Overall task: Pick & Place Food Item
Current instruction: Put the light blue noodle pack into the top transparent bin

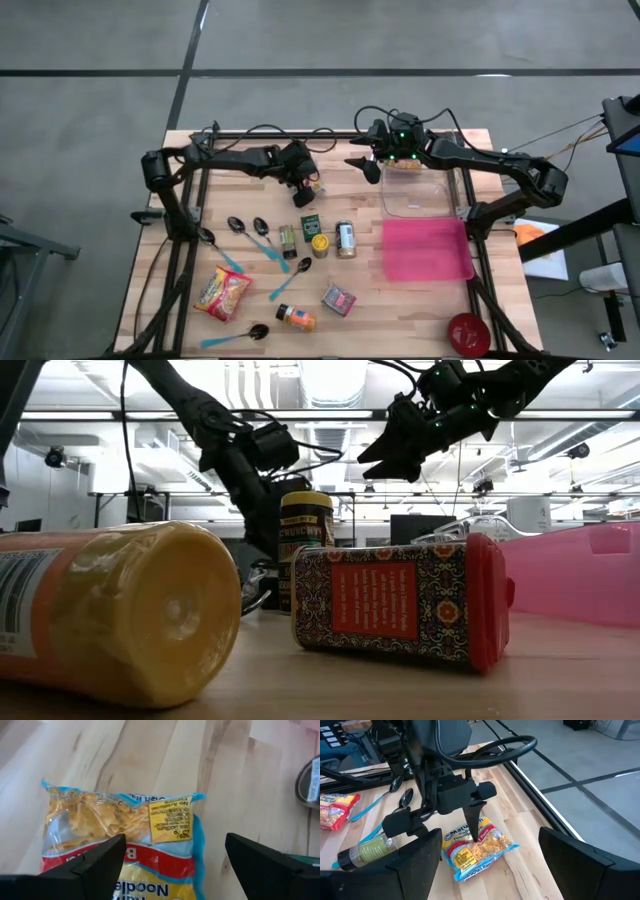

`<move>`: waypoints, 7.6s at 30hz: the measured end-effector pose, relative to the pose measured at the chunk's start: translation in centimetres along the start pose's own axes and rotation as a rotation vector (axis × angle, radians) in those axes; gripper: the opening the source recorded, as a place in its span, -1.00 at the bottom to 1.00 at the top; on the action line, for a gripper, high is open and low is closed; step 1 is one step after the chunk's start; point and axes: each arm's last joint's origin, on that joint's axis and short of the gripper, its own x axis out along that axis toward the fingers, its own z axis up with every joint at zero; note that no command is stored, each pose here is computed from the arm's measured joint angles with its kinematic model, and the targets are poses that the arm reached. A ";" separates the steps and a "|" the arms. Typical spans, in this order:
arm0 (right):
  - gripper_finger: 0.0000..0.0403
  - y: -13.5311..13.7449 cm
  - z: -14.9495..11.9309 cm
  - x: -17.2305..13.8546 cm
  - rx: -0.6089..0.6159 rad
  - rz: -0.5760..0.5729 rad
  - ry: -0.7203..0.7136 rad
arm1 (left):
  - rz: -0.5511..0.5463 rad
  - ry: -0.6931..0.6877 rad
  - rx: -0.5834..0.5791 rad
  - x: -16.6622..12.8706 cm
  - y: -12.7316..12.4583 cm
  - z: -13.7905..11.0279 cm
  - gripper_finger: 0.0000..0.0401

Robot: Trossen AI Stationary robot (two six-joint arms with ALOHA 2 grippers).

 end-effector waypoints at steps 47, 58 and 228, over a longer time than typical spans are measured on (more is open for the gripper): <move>0.63 0.0 0.0 0.0 0.005 0.000 0.000 | 0.104 -0.128 -0.158 -0.5 0.4 -3.2 0.73; 0.63 0.0 0.0 0.0 -0.003 0.000 0.000 | 0.083 -0.177 -0.154 0.1 0.3 -4.3 0.73; 0.63 0.0 0.0 0.0 0.000 0.000 0.000 | -0.004 -0.610 0.062 -11.8 -3.2 -17.6 0.73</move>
